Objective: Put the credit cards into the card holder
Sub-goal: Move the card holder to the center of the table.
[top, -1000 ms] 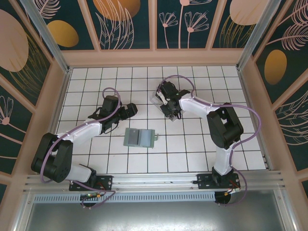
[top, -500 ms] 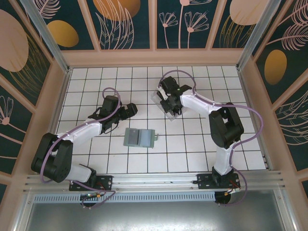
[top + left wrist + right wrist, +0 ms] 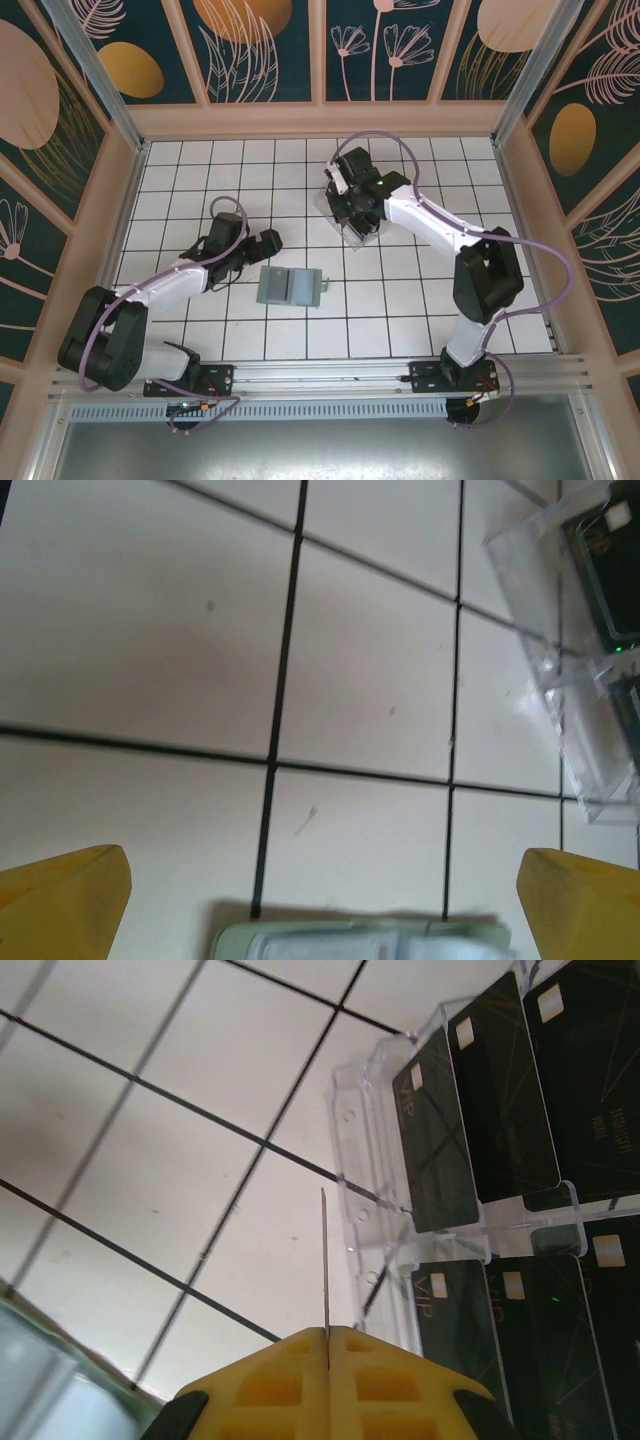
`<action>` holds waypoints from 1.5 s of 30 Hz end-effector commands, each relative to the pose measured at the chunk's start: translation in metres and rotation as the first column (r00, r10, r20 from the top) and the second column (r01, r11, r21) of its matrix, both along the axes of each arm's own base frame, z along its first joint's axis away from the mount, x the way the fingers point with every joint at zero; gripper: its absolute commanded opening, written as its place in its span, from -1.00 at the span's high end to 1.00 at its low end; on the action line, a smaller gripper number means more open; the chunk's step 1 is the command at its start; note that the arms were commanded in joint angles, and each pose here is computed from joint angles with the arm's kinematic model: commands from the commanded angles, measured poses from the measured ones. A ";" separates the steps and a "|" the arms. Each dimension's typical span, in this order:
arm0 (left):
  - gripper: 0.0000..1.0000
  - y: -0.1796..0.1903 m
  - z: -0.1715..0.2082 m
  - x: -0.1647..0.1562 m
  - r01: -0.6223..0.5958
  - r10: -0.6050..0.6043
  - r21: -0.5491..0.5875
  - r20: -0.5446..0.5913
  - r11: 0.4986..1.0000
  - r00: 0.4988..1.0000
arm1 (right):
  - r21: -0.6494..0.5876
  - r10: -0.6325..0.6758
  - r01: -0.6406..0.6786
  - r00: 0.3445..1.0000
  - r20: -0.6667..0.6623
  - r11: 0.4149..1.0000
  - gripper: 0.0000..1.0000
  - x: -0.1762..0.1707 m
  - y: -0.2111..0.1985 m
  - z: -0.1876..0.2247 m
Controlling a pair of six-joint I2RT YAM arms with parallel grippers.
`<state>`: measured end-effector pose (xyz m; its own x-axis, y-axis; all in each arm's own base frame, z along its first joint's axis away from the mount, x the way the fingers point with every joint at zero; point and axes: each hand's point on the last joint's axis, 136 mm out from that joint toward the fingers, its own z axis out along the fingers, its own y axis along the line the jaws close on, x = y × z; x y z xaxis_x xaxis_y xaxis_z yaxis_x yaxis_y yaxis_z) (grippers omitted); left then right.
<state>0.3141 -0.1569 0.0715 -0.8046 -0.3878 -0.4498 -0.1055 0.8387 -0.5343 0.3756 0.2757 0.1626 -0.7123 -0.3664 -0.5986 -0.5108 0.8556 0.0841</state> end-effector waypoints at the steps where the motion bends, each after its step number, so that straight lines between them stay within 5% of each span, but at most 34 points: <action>1: -0.97 0.001 0.002 -0.011 -0.010 0.010 -0.062 0.005 0.998 1.000 | 0.158 -0.055 0.054 0.998 -0.001 0.986 1.00 -0.011 0.006 0.022; 10: -0.97 -0.005 -0.009 -0.038 -0.016 0.017 -0.132 0.006 0.991 1.000 | 0.321 -0.098 0.113 0.993 -0.063 0.940 1.00 -0.038 0.004 0.021; 45: -0.97 -0.036 -0.012 -0.079 -0.003 0.000 -0.218 -0.016 0.976 1.000 | 0.360 -0.115 0.145 0.988 -0.101 0.922 1.00 -0.057 -0.006 0.004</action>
<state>0.2394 -0.1920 0.0601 -0.8109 -0.4631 -0.3577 -0.0978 0.7099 -0.6975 0.3212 0.2688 0.1547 -0.8035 -0.0585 -0.5924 -0.3649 0.8347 0.4126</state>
